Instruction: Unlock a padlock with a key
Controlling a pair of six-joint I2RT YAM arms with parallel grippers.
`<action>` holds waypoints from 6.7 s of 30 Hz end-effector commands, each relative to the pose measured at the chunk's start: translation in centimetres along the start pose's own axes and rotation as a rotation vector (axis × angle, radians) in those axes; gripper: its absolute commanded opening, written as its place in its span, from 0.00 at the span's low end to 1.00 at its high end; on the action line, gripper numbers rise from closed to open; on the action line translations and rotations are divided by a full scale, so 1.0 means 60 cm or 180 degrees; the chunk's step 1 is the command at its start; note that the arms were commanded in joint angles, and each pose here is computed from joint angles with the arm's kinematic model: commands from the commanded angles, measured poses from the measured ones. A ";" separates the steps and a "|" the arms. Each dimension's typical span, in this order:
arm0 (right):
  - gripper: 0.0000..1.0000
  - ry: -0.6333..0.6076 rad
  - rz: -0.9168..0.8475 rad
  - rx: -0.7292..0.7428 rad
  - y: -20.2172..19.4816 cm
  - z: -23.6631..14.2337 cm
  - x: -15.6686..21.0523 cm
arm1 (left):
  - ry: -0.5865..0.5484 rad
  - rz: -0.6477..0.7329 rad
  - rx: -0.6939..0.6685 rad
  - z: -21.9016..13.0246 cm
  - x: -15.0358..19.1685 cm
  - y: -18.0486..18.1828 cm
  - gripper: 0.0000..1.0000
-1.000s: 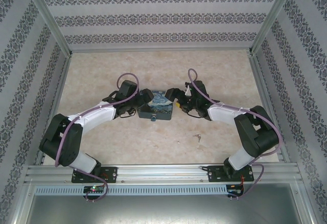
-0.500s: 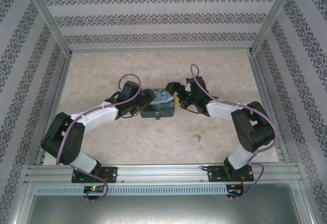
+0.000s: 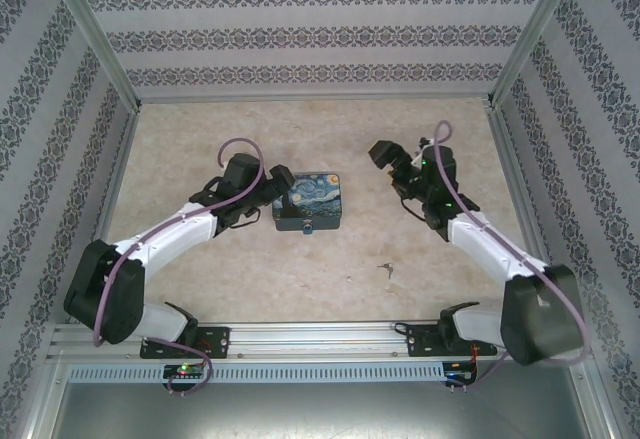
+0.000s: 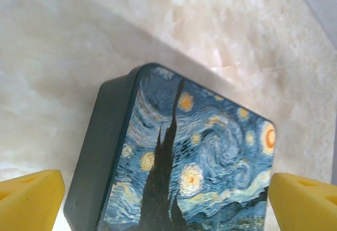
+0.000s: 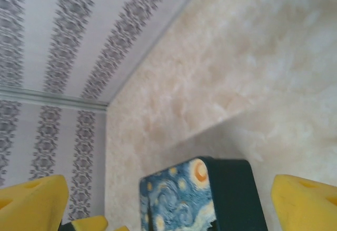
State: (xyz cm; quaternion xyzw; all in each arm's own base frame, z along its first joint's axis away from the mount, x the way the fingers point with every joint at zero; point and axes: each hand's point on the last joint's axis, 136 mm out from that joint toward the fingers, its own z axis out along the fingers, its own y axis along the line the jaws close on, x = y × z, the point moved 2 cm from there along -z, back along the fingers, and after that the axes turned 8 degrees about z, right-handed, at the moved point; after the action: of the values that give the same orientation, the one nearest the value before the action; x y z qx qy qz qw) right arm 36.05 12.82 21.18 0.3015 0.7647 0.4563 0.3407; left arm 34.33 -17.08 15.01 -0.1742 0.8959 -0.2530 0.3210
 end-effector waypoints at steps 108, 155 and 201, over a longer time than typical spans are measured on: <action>0.54 0.2371 -0.2066 0.3283 -0.323 -0.134 0.256 | 0.0312 0.0259 0.0135 -0.034 0.017 -0.001 0.99; 0.00 0.2523 -0.1841 0.2779 -0.308 -0.109 0.278 | 0.0297 0.0168 0.0081 -0.048 0.013 0.023 0.99; 0.00 0.2469 -0.1484 0.0489 -0.056 -0.087 0.276 | 0.0541 -0.0140 0.1142 -0.056 0.032 -0.119 0.97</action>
State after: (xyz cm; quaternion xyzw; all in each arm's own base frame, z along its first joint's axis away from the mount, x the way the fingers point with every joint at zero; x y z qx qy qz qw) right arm 21.46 20.59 13.68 -0.0158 0.9330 0.3494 0.0851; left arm 31.14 -20.30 18.04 -0.1344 0.8764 -0.3854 0.2556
